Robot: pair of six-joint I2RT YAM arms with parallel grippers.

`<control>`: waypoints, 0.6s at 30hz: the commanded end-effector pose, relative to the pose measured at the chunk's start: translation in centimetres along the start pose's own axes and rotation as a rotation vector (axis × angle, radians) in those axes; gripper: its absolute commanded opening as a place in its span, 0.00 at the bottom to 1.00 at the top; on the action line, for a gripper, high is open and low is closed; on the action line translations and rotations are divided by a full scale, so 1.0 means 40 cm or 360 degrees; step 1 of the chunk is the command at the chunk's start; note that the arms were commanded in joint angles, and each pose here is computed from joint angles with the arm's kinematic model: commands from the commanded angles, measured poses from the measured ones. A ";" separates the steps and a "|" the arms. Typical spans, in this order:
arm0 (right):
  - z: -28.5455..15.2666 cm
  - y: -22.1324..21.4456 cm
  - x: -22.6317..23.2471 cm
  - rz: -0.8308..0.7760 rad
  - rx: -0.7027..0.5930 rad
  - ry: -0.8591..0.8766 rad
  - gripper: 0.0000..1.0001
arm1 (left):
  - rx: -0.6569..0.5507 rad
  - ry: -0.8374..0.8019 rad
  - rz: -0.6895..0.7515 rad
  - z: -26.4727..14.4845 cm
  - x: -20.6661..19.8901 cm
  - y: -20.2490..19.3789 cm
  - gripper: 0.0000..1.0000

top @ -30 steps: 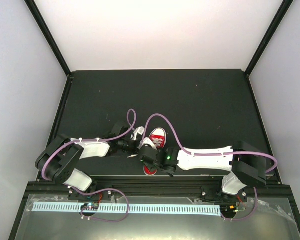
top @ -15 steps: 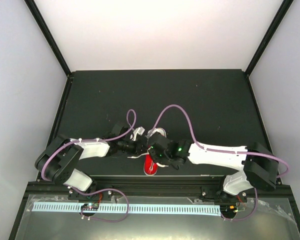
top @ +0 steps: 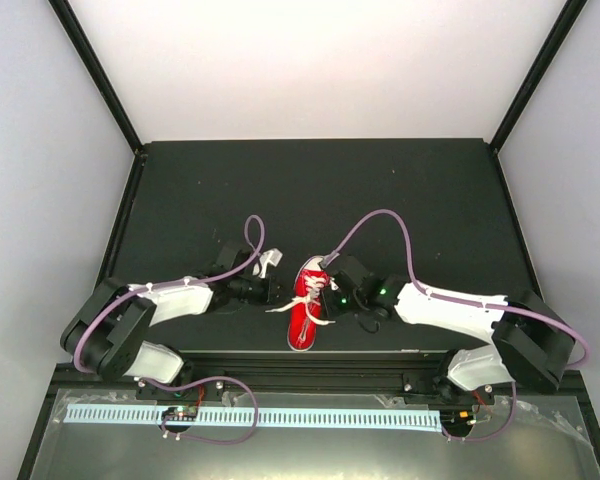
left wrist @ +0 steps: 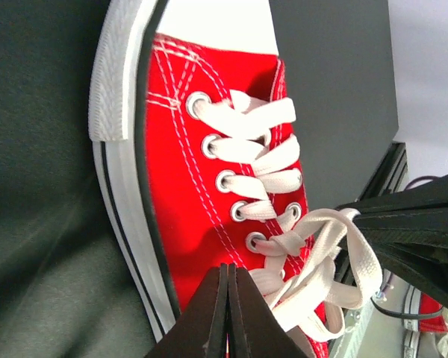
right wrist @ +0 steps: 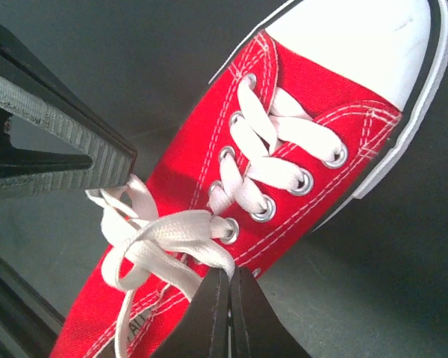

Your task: Tie the shoes

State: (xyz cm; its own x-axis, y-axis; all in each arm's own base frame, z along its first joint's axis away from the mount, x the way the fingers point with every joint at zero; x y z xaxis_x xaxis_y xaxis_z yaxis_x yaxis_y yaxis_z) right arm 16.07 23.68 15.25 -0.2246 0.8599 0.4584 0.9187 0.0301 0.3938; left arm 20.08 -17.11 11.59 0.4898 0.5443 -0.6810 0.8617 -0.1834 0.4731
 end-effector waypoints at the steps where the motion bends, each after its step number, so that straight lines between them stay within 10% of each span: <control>1: -0.018 0.017 0.006 0.0061 -0.0041 0.0114 0.02 | -0.0032 0.0081 0.0006 -0.018 0.013 -0.003 0.02; 18: -0.022 0.023 -0.046 0.0148 -0.0048 0.0094 0.02 | -0.0093 0.0177 -0.0086 -0.038 0.059 -0.018 0.02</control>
State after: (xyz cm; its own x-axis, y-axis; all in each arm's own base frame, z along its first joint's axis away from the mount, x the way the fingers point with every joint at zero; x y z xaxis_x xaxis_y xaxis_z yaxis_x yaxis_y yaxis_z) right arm 16.88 21.85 15.06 -0.1664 0.8427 0.5121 0.9299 -0.0386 0.3657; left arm 20.19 -15.17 10.61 0.4327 0.6122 -0.6618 0.8812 -0.1322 0.4539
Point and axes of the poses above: each gripper's point midway between its finger pads, its own z axis out along the fingers, its own x axis along the line the jaws close on, y = z × x, the point moved 10 cm from there along -z, back along the fingers, and after that the axes turned 15 degrees about z, right-handed, at the moved point
